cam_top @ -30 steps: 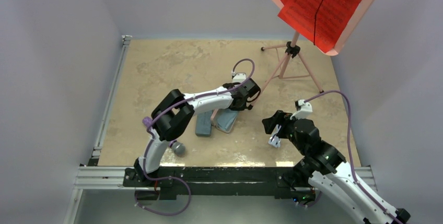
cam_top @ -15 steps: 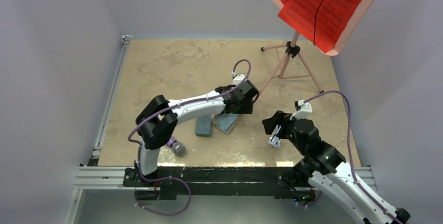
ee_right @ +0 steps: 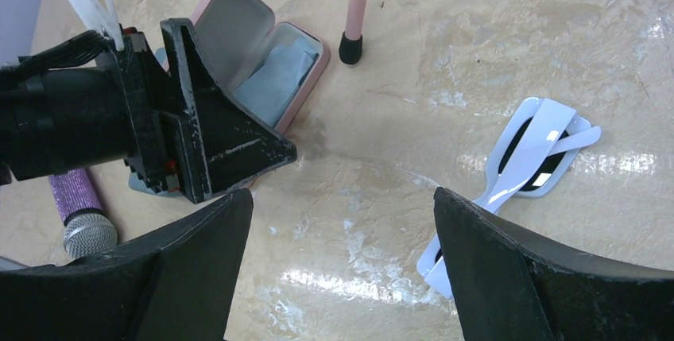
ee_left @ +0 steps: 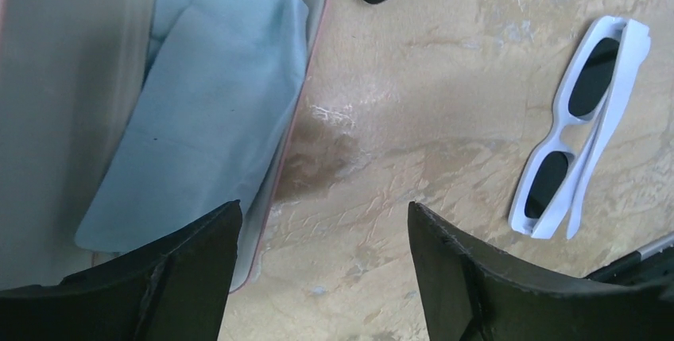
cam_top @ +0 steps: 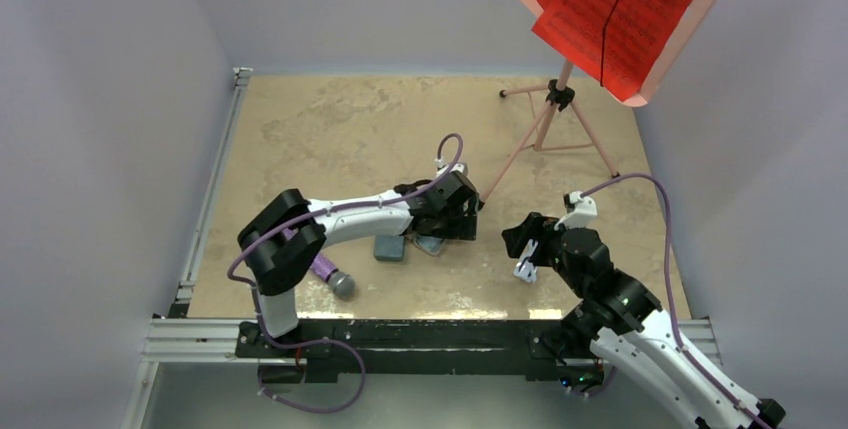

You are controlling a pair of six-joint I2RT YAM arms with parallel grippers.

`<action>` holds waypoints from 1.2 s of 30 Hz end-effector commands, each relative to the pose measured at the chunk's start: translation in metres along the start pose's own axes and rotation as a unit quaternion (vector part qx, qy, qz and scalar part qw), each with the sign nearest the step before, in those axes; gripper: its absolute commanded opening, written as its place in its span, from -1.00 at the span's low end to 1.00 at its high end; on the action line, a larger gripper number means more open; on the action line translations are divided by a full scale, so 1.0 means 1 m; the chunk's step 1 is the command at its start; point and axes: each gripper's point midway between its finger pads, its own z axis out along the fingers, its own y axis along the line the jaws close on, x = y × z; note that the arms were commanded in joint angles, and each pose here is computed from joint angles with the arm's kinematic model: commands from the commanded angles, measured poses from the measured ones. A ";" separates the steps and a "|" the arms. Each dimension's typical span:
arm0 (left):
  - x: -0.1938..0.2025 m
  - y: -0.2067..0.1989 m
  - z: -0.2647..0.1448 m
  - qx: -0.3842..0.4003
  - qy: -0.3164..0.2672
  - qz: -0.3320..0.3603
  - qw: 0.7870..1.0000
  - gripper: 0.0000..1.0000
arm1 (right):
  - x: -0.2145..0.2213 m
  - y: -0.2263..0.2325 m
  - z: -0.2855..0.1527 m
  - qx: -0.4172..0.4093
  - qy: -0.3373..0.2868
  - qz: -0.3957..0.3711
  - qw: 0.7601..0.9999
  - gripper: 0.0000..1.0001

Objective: Organize the sunglasses
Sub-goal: Adjust the folded cleaning cloth with the sunglasses case, then smooth out the folded cleaning cloth on the sunglasses case.

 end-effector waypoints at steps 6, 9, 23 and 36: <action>0.011 -0.013 0.006 0.001 0.007 0.009 1.000 0.39 | -0.005 0.000 0.002 0.004 -0.012 0.004 1.000 0.77; 0.011 -0.013 0.002 -0.001 0.005 0.010 1.000 0.38 | -0.004 0.000 0.003 0.003 -0.011 0.004 1.000 0.77; -0.009 0.007 -0.022 -0.037 -0.059 0.027 0.997 0.39 | -0.003 0.001 0.003 -0.001 -0.008 0.002 1.000 0.77; 0.012 0.021 0.003 -0.101 -0.038 0.048 0.993 0.23 | -0.002 0.000 0.003 0.003 -0.007 0.003 1.000 0.77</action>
